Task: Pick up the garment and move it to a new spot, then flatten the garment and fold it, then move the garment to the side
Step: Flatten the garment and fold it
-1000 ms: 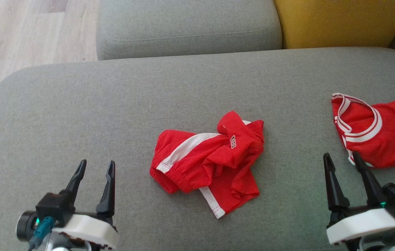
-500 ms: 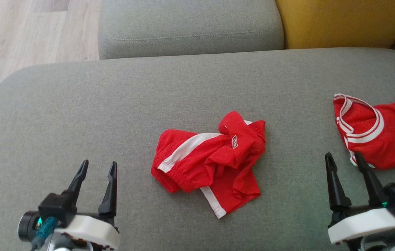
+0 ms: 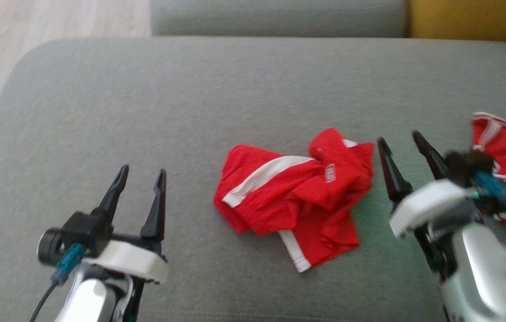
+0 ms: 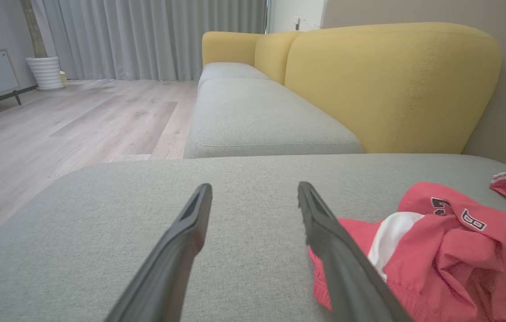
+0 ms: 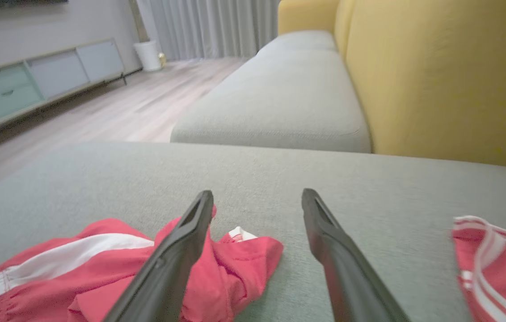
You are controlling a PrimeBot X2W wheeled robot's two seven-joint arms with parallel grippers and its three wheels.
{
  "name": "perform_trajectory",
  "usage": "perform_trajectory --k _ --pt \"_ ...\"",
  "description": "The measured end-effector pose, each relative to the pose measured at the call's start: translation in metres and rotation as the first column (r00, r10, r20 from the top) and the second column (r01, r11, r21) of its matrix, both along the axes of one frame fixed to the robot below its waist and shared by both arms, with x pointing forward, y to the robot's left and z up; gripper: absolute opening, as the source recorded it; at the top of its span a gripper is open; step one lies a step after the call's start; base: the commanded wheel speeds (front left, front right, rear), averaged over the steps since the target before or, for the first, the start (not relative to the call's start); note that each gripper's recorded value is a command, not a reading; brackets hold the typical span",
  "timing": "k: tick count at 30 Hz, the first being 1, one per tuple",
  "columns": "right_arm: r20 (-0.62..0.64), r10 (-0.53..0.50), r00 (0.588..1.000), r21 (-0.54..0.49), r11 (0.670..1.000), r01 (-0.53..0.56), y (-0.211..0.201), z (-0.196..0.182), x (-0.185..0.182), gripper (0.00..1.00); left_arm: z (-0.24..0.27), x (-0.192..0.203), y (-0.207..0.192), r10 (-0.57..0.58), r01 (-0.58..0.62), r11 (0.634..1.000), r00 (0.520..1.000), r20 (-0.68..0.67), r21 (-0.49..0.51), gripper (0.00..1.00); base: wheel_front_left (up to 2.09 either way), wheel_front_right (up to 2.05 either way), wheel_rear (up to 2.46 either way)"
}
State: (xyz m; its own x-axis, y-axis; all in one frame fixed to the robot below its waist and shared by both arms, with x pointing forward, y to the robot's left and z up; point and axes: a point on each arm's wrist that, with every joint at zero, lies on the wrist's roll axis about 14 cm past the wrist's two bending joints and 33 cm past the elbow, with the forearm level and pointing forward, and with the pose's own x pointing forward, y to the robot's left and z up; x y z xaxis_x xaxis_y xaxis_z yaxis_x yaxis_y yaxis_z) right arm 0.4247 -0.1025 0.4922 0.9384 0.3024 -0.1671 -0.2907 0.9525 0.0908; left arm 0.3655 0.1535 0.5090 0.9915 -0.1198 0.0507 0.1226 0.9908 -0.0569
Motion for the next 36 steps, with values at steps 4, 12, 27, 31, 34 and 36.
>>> perform_trajectory --k 4,12,27,31,34,36 --pt "-0.124 0.125 0.984 -0.061 0.989 -0.134 0.034 -0.028 0.024 1.0 0.0 0.006 0.004 0.013 -0.013 1.0 1.0 0.006 -0.002 1.0 0.0 0.0 0.0" --pt "-0.401 0.255 0.88 -0.097 0.943 -0.318 0.074 -0.084 0.024 0.0 -0.012 0.007 0.02 0.069 -0.069 0.998 0.997 -0.029 0.003 1.0 0.0 0.0 0.0" --pt "-0.24 -0.033 0.97 0.18 0.981 0.078 -0.004 -0.063 0.0 0.0 -0.009 0.019 0.007 0.031 -0.031 0.999 1.0 -0.003 0.014 1.0 0.0 0.0 0.0" --pt "-0.335 -0.094 0.937 0.177 0.971 0.161 -0.023 -0.095 -0.046 0.0 -0.01 0.024 0.0 0.01 -0.01 1.0 1.0 -0.004 0.015 1.0 0.0 0.0 0.0" --pt "-0.4 -0.111 0.91 0.194 0.96 0.202 -0.028 -0.11 -0.069 0.35 -0.012 0.027 -0.005 -0.009 0.009 1.0 1.0 -0.006 0.012 1.0 0.0 0.0 0.0" --pt "-0.433 -0.121 0.893 0.196 0.955 0.224 -0.031 -0.119 -0.081 1.0 -0.012 0.029 -0.008 -0.018 0.018 1.0 1.0 -0.007 0.01 1.0 0.0 0.0 0.0"
